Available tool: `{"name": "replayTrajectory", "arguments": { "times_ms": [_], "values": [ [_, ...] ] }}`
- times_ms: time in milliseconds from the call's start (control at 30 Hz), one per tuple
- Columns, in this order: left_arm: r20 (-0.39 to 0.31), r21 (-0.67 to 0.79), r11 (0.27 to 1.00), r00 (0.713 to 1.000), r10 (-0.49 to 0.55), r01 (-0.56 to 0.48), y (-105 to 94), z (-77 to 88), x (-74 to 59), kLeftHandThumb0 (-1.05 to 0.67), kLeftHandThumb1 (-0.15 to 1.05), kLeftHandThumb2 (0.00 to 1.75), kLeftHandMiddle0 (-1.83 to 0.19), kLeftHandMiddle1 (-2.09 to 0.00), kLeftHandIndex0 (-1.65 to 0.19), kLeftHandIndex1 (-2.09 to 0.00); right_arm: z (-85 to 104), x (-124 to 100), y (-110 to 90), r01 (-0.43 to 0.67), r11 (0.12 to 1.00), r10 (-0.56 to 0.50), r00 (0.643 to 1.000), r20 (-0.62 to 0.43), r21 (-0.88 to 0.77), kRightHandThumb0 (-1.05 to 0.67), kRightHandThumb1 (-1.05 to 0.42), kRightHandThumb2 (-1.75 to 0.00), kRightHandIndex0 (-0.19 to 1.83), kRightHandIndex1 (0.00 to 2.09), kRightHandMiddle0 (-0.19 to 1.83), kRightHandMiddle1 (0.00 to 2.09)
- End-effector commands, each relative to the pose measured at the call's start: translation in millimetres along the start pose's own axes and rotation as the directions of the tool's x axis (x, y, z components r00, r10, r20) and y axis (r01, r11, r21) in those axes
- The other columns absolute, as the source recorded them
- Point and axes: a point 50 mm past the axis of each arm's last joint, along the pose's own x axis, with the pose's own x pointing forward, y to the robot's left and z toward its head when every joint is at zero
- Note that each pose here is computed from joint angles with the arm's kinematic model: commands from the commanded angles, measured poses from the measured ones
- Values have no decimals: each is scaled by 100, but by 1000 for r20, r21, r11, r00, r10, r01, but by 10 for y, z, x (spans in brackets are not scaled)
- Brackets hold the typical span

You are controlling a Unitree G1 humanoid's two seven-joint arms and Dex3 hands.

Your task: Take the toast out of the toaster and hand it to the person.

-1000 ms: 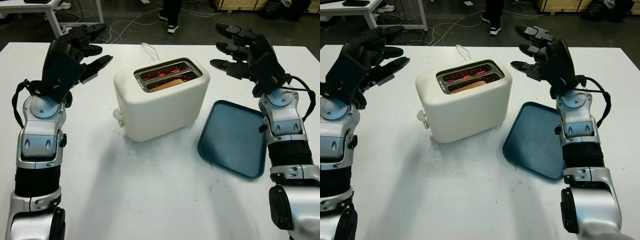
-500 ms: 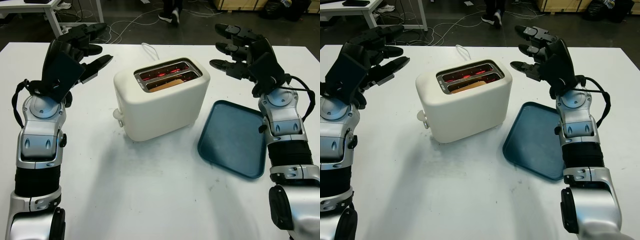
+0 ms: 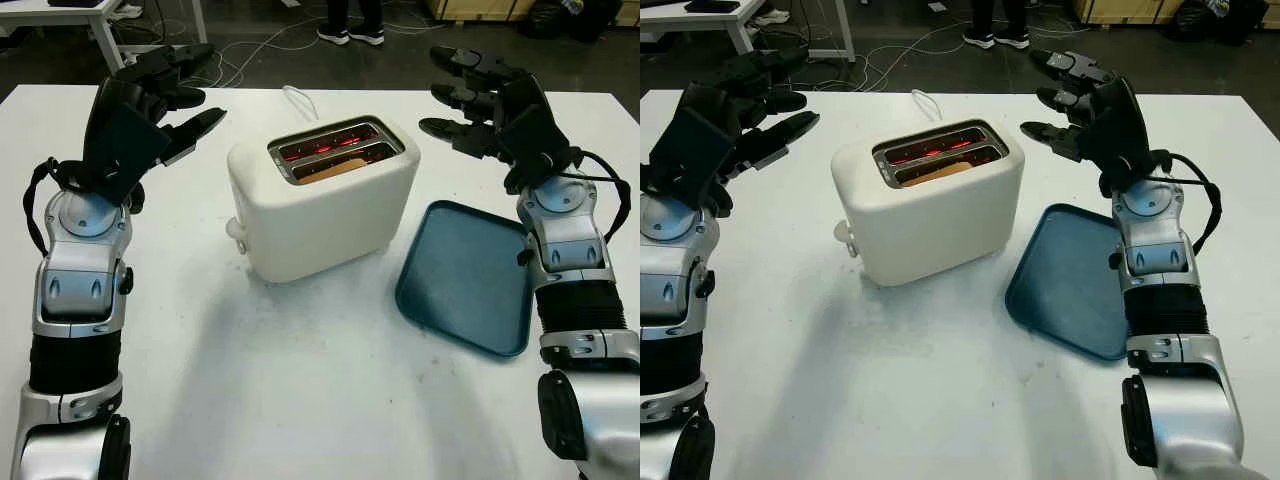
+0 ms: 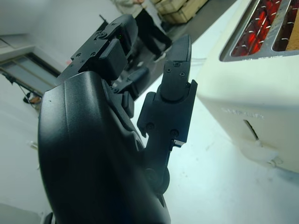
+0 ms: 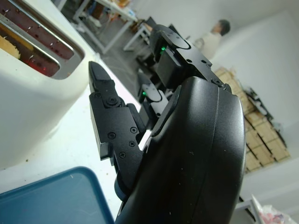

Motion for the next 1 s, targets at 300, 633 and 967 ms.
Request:
{"name": "replayTrajectory", "arguments": {
  "times_ms": [300, 633, 967],
  "values": [
    [-14, 26, 1000, 1000, 5, -5, 37, -44, -46, -40, 90, 3, -24, -93, -54, -15, 51, -2, -8, -3, 999, 4, 1000, 23, -44, -10, -83, 0, 66, 1, 59, 1],
    [-22, 20, 1000, 1000, 3, -3, 23, -40, -54, -37, 91, 2, -25, -88, -53, -15, 50, 2, 27, -10, 1000, 10, 1000, 15, -29, -9, -83, 0, 66, 1, 60, 1],
    [-17, 13, 1000, 1000, -1, 2, 10, -15, -32, -34, 92, 2, -26, -88, -53, -16, 40, 18, 46, -16, 1000, 16, 1000, 12, -9, -13, -82, 0, 66, 1, 60, 1]
  ]
}}
